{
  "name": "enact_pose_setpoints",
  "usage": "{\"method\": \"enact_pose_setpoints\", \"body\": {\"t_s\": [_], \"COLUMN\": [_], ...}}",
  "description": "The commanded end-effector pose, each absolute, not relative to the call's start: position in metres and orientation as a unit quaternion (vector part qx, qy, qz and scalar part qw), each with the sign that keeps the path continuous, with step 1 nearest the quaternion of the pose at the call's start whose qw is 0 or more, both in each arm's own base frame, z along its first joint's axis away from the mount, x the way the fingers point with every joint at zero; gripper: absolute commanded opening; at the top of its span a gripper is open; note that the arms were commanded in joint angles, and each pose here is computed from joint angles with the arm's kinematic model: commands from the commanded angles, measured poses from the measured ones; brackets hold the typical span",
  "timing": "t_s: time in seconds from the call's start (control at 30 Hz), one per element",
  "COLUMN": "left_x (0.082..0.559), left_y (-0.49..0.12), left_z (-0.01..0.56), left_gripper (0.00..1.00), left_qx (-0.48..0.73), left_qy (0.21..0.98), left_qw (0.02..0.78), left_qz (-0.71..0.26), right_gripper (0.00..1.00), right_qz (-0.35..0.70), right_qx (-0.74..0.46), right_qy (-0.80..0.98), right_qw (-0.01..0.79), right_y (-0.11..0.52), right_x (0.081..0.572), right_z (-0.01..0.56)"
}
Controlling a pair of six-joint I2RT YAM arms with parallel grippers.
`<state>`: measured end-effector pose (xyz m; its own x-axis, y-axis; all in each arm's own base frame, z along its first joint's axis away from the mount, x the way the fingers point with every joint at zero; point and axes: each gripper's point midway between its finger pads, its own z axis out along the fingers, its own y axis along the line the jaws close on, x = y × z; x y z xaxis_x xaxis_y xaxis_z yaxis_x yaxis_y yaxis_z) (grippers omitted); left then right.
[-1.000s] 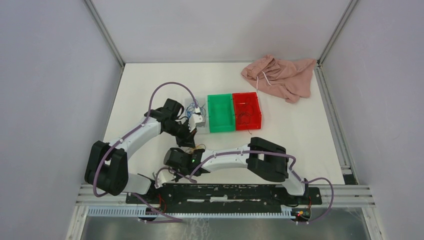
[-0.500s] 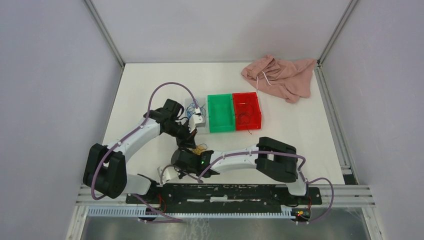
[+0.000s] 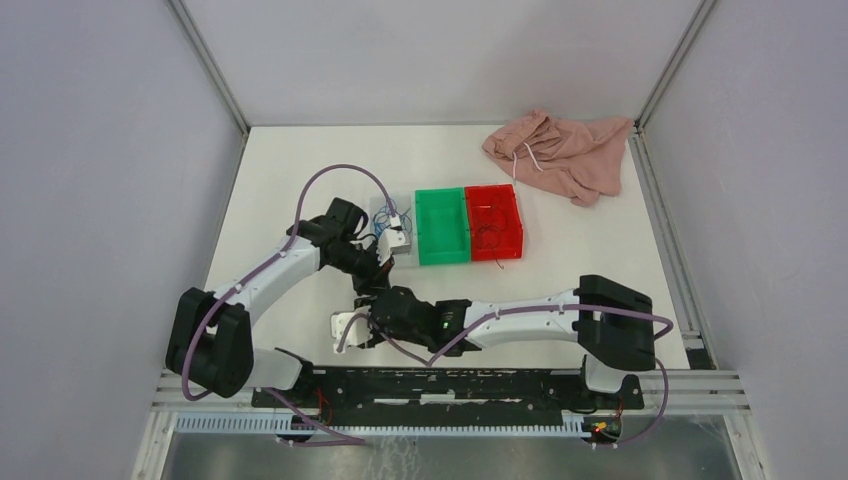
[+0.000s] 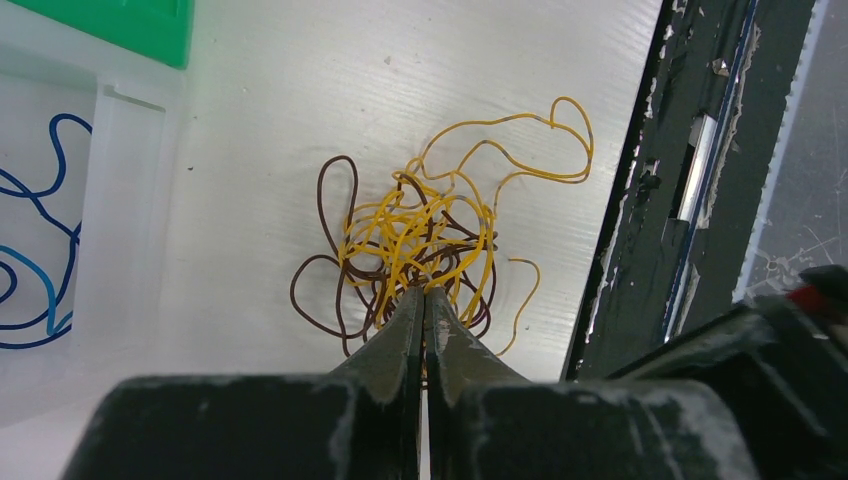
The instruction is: Untangle the cables
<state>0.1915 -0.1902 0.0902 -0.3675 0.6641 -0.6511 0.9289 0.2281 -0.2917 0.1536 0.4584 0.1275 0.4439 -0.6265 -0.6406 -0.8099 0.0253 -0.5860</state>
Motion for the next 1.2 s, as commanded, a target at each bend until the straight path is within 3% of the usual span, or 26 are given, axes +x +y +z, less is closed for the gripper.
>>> {"method": "enact_pose_setpoints", "body": {"t_s": [0.0,0.37,0.57,0.77,0.83,0.97,1.17], "left_x": [0.190,0.186,0.184,0.185,0.186,0.186,0.185], "left_y": [-0.198,-0.198,-0.199,-0.198,-0.198,-0.196,-0.195], "left_z": [0.101,0.104,0.105,0.103,0.103,0.103,0.103], "left_gripper": [0.04,0.03,0.03,0.03,0.03,0.03,0.03], "left_qx": [0.532,0.534,0.538,0.544,0.544,0.545,0.548], "left_qy": [0.742,0.740,0.737,0.735,0.736,0.736,0.735], "left_qw": [0.219,0.215,0.213,0.212,0.211,0.214,0.215], "left_qz": [-0.344,-0.347,-0.350,-0.344,-0.344,-0.339,-0.336], "right_gripper": [0.54,0.51,0.36,0.36,0.30,0.01,0.00], "right_qz": [0.092,0.056,0.015,-0.001,-0.006,-0.008,0.002], "right_qx": [-0.722,-0.775,-0.802,-0.824,-0.826,-0.811,-0.758], "right_qy": [0.507,0.488,0.486,0.477,0.475,0.481,0.498], "right_qw": [0.461,0.398,0.348,0.306,0.304,0.333,0.422], "right_y": [0.466,0.490,0.480,0.464,0.463,0.469,0.474], "right_x": [0.149,0.165,0.170,0.167,0.169,0.174,0.186], "right_z": [0.106,0.069,0.045,0.041,0.042,0.055,0.100]}}
